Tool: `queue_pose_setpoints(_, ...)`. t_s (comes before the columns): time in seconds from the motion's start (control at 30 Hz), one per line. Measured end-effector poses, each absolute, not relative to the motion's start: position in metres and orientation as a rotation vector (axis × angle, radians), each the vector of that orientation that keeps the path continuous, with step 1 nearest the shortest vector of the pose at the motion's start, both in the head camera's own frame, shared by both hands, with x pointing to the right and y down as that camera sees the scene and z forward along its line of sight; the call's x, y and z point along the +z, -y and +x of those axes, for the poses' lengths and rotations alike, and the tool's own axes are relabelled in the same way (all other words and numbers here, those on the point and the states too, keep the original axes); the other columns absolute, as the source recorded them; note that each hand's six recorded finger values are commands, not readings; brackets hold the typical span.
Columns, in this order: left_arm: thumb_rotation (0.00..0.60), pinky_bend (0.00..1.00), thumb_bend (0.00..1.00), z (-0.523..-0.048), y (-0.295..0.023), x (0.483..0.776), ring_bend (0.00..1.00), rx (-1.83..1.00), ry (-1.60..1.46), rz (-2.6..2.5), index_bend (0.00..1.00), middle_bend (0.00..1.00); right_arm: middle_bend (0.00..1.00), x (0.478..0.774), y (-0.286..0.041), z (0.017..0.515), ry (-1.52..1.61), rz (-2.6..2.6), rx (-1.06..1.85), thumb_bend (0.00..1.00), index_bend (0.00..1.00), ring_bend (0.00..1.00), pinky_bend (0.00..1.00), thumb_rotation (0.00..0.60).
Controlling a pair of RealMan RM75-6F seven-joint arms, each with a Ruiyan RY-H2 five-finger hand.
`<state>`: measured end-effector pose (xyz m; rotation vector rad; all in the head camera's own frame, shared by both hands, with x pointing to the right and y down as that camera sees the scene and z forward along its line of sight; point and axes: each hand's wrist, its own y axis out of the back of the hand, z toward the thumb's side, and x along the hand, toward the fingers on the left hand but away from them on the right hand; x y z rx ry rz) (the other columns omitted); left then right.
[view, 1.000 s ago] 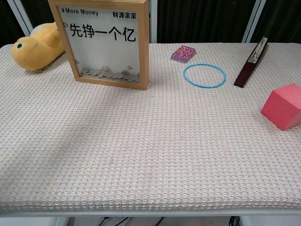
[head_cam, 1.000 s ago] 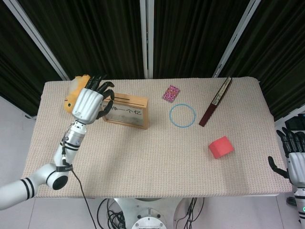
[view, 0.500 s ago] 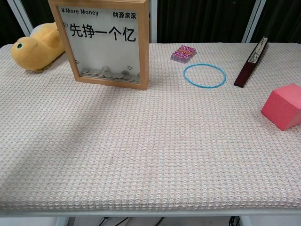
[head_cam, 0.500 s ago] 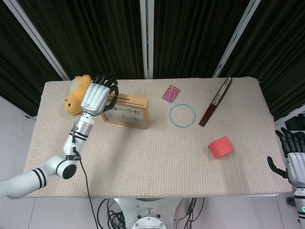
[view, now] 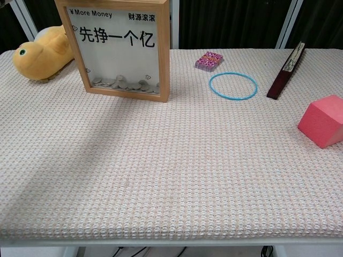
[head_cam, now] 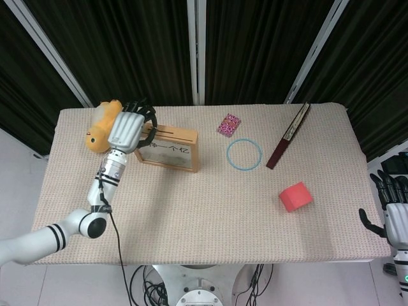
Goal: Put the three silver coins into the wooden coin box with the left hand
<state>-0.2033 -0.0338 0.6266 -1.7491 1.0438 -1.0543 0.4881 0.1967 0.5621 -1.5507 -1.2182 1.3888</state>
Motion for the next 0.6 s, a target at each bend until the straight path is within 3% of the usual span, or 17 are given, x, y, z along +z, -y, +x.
queue_pose_setpoints(0.37,0.600,0.12,0.45,-0.1977,0.0301,0.6287,0.08,-1.076,-1.045,-1.758,0.57,0.29,0.00,0.5638,-0.1970,0.4889,1.216,-1.556,1.391,0.32,0.00,0.00,0.00,0.600)
queue_pose_setpoints(0.43,0.600,0.12,0.45,-0.1975,0.0292,0.6301,0.08,-1.083,-1.039,-1.760,0.50,0.29,0.00,0.5640,-0.1970,0.4889,1.216,-1.556,1.392,0.32,0.00,0.00,0.00,0.600)
queue_pose_setpoints(0.6,0.600,0.12,0.45,-0.1952,0.0286,0.6302,0.08,-1.072,-1.033,-1.769,0.20,0.29,0.00,0.5636,-0.1973,0.4905,1.221,-1.552,1.394,0.32,0.00,0.00,0.00,0.600)
